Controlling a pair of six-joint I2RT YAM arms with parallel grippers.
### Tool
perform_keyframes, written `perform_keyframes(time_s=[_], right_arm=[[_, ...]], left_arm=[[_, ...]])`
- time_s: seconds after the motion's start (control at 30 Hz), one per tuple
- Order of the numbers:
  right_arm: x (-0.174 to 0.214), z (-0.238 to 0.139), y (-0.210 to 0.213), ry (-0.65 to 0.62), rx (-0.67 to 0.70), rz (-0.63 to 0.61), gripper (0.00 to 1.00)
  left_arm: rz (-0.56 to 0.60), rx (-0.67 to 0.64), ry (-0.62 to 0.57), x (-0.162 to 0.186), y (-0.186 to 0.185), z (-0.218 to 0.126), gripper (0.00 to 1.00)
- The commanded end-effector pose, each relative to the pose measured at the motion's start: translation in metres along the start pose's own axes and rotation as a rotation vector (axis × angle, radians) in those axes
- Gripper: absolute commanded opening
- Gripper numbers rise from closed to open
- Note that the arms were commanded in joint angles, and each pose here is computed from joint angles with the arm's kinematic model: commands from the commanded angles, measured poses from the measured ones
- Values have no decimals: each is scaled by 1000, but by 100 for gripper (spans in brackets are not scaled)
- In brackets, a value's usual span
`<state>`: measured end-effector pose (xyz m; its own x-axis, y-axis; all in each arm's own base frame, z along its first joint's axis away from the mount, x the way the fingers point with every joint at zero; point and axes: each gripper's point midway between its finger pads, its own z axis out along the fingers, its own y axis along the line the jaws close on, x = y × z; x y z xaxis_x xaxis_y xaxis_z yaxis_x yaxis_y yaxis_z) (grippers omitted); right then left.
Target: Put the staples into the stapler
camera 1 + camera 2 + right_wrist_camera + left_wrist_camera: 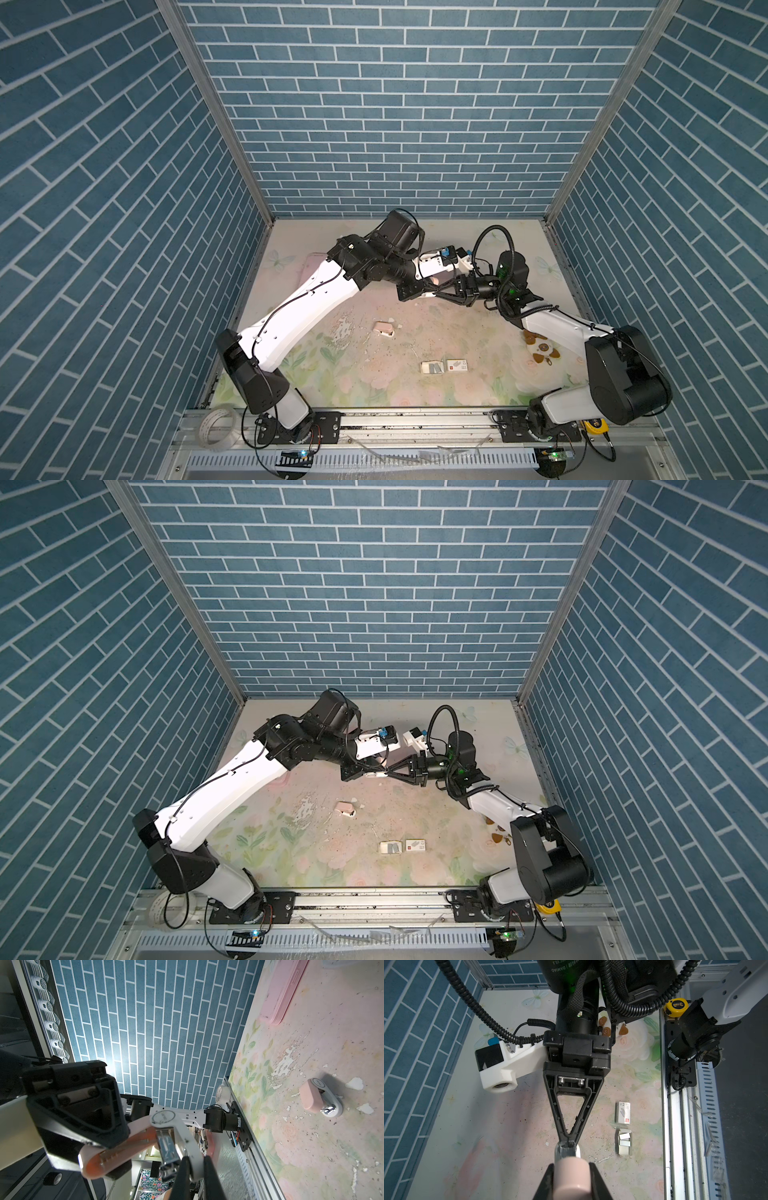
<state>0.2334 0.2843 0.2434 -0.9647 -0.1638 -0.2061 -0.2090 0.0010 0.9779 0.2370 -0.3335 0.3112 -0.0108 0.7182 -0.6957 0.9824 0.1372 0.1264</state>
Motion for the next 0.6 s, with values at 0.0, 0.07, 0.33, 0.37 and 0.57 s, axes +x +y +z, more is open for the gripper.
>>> perform_keyframes(time_s=[0.0, 0.07, 0.33, 0.37, 0.57], right_arm=[[-8, 7, -39, -64, 81, 121, 0], [-10, 8, -38, -67, 82, 116, 0], [-13, 14, -37, -72, 81, 102, 0], [-14, 16, -36, -71, 78, 99, 0], [-17, 21, -36, -73, 66, 88, 0]], left_arm=[[143, 28, -372, -89, -23, -60, 0], [141, 28, -380, -91, -23, -63, 0], [143, 15, -408, -98, -24, -73, 0], [144, 16, -415, -99, -25, -76, 0], [146, 25, -435, -105, -27, -84, 0]])
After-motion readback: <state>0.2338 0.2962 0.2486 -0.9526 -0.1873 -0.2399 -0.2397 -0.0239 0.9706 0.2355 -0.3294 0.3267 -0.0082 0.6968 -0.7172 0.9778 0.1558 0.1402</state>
